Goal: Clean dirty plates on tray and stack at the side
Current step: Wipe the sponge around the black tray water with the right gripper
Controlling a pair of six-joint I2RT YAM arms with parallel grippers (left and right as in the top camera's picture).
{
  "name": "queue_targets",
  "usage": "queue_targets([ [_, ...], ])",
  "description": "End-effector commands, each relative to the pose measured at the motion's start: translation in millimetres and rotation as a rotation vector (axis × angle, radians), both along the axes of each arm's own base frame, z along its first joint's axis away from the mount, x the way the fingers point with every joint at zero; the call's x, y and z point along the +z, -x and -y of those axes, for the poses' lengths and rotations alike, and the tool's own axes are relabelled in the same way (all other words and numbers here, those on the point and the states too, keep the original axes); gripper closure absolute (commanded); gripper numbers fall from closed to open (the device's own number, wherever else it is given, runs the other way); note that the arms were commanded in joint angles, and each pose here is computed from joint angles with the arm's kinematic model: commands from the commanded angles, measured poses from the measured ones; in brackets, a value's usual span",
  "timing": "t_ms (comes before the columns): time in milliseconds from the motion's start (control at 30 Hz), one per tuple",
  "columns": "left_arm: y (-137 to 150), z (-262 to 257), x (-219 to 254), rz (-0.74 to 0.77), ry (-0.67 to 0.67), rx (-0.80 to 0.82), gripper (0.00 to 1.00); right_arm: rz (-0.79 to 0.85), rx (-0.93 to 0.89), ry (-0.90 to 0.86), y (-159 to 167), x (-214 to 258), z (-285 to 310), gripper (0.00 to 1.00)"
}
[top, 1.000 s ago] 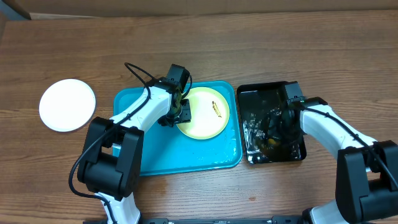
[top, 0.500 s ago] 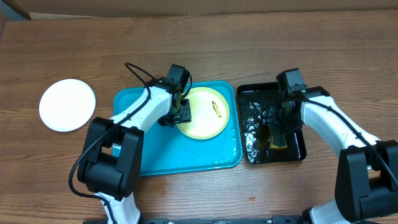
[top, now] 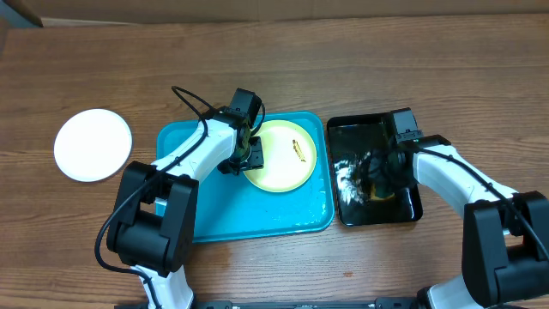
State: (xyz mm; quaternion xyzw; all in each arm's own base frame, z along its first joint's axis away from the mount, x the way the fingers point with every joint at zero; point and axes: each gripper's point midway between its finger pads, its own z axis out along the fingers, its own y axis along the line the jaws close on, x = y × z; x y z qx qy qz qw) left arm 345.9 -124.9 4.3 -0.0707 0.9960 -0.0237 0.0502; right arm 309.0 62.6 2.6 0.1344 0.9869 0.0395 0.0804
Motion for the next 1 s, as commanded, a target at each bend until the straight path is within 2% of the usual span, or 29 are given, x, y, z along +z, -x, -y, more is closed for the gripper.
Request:
queue_targets([
  [0, 6, -7, -17, -0.047, -0.033, -0.011, 0.51, 0.019, 0.01, -0.058, -13, 22, -13, 0.96],
  [100, 6, -7, -17, -0.047, -0.033, -0.011, 0.53, 0.037, 0.01, -0.061, -22, 51, -15, 0.96],
  [167, 6, -7, -17, -0.047, -0.033, -0.012, 0.58, 0.048, 0.011, -0.063, -25, 74, -15, 0.96],
  [233, 6, -7, -17, -0.047, -0.033, -0.011, 0.65, 0.065, 0.011, -0.067, -27, 91, -16, 0.96],
  [333, 6, -7, -17, -0.047, -0.033, -0.011, 0.85, 0.099, 0.011, -0.067, -30, 101, -15, 0.96],
  [467, 6, -8, -17, -0.046, -0.037, -0.011, 0.96, 0.097, 0.008, -0.054, -30, 100, -13, 0.96],
  [800, 6, -8, -17, -0.046, -0.037, -0.011, 0.94, 0.094, 0.009, -0.053, -31, 89, -13, 0.96],
  [967, 6, -8, -17, -0.046, -0.037, -0.011, 0.74, 0.152, 0.066, -0.049, -44, 91, -16, 0.96],
])
